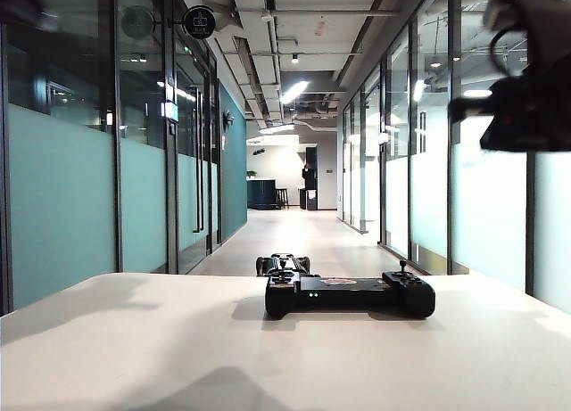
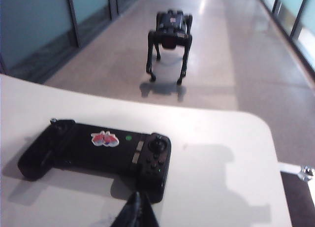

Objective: Push the left joystick on the remote control sitting on the white table backward to make the robot dog back up in a straight line until it returns close to you.

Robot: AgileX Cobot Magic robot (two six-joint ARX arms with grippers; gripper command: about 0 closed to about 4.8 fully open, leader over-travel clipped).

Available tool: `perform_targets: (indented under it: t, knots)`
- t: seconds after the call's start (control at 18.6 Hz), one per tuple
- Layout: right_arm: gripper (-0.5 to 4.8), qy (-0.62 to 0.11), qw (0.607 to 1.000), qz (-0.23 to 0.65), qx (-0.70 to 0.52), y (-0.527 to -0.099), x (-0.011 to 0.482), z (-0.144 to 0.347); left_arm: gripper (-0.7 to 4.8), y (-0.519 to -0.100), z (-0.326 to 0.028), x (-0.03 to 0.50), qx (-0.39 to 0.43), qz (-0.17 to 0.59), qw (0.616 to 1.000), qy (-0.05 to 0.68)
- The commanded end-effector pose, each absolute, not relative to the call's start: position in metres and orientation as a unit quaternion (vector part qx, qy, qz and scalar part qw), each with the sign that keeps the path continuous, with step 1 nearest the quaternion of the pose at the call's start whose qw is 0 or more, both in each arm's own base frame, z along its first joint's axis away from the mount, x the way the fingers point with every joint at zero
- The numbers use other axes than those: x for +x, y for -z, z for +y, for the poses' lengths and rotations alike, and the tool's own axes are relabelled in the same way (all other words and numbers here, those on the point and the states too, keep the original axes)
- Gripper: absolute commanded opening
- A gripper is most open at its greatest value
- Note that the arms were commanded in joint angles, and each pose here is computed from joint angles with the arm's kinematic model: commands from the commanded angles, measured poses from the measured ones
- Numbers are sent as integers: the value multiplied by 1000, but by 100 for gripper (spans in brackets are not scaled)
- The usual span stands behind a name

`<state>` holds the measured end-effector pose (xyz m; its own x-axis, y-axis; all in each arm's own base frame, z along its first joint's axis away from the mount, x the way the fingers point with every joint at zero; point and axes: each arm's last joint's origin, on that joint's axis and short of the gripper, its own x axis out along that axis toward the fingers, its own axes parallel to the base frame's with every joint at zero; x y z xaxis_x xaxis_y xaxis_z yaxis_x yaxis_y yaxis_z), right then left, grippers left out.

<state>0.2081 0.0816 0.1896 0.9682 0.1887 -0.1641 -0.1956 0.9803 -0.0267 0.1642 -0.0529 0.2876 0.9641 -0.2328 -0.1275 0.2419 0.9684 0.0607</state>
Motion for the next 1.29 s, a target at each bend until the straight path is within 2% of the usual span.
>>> perform_targets:
  t: [0.05,0.32,0.48,0.7,1.29]
  knots:
    - [-6,-111,992,65,-20,-195,199,79,-6,-269,-43,138,32,39,993,103]
    - [-6,-128,988,87,-25,-194,193,77,-6,-220,-29,101,35,43,996,71]
    - [-6,-135,987,86,-26,-192,189,76,-6,-197,-23,86,45,75,994,64]
    - [-6,-136,987,86,-26,-194,186,75,-5,-194,-22,78,-12,83,992,89]
    - [-6,-160,980,111,-27,-196,170,70,-5,-195,-22,78,-12,81,992,92]
